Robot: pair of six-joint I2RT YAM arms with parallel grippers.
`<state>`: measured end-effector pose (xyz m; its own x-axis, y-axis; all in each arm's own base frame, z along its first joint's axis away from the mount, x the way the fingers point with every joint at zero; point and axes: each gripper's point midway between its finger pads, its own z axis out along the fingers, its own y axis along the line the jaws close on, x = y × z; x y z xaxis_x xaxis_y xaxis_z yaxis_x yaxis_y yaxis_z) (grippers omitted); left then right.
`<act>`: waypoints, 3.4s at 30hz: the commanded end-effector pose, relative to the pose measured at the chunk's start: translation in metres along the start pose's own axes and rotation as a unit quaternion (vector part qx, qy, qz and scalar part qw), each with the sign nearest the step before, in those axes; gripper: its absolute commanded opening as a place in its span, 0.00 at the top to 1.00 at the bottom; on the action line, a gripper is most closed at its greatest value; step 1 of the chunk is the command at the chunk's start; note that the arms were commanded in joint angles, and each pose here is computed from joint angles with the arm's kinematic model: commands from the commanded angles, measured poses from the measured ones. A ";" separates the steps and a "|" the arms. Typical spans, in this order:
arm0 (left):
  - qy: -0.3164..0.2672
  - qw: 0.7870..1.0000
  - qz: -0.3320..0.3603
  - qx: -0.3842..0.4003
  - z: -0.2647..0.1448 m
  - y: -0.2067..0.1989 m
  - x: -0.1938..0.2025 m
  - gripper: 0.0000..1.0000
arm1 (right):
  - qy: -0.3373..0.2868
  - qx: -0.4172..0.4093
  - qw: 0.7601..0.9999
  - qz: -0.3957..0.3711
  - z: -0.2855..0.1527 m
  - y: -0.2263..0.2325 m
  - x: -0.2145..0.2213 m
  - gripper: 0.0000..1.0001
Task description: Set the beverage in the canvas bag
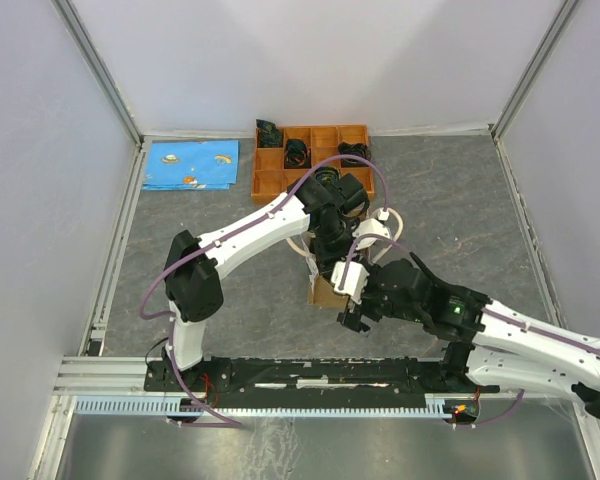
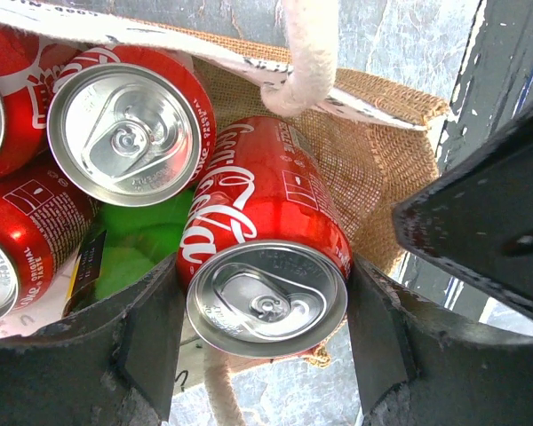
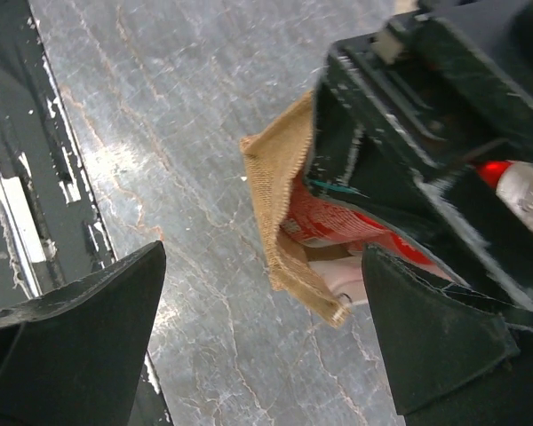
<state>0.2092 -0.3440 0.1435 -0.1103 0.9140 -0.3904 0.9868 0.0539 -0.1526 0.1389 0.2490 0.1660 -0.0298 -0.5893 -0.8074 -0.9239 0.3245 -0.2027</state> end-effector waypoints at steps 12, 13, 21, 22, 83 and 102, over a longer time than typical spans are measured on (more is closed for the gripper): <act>-0.019 0.998 0.028 -0.051 -0.018 -0.003 -0.012 0.97 | -0.115 0.183 0.974 0.063 -0.077 -0.065 -0.051 0.01; -0.015 0.997 0.033 -0.061 -0.021 -0.001 -0.011 0.97 | -0.119 0.189 0.972 0.069 -0.080 -0.067 -0.052 0.01; 0.002 0.995 0.050 -0.081 -0.033 0.002 -0.005 0.97 | -0.114 0.260 0.949 0.137 -0.102 -0.089 -0.047 0.02; 0.003 0.995 0.052 -0.082 -0.033 0.001 -0.004 0.97 | -0.103 0.267 0.947 0.145 -0.102 -0.090 -0.043 0.03; 0.023 0.999 0.033 -0.003 -0.012 -0.029 0.005 0.22 | -0.006 0.353 0.884 0.308 -0.112 -0.093 0.008 0.15; -0.002 1.000 0.022 0.016 -0.022 -0.038 -0.012 0.09 | -0.001 0.352 0.883 0.310 -0.109 -0.091 0.013 0.13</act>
<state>0.1905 -0.3415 0.1604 -0.0510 0.9284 -0.3681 0.9941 0.0118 -0.1082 0.1798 0.1307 0.2280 -0.4537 -0.1733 -0.8741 -0.2775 0.9596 -0.0462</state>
